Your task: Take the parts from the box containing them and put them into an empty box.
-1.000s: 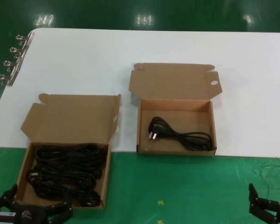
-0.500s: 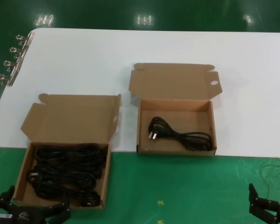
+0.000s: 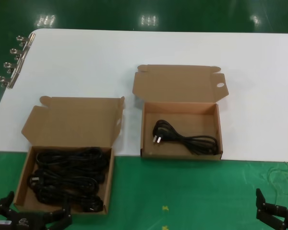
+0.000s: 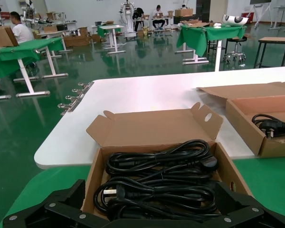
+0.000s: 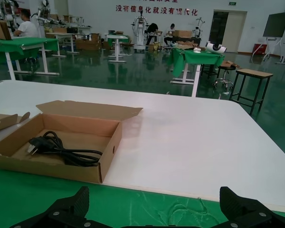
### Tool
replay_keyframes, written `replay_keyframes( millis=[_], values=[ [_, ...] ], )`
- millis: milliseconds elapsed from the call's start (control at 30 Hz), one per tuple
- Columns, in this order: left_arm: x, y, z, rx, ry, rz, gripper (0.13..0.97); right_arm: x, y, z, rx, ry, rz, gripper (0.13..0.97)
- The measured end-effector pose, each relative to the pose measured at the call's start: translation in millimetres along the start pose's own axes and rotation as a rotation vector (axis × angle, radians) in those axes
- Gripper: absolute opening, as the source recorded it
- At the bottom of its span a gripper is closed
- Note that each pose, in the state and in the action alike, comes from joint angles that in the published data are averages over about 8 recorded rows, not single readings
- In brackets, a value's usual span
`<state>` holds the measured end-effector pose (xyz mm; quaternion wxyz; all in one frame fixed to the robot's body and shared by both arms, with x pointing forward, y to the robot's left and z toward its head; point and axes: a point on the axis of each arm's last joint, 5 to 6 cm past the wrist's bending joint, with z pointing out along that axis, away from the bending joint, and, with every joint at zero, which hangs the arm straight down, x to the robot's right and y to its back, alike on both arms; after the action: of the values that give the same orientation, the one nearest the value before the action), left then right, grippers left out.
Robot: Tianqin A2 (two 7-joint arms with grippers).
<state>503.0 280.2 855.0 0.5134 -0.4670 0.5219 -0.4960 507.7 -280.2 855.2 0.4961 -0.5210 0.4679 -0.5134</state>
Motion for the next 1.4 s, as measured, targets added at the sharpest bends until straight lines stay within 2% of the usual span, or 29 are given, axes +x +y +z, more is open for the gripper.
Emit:
replay_keyframes(
  millis=[1400],
  values=[
    [0.0,0.0,0.0,0.0,0.0,0.0,0.966,0.0,0.0,0.0,0.0,0.0,0.0,0.966]
  ],
)
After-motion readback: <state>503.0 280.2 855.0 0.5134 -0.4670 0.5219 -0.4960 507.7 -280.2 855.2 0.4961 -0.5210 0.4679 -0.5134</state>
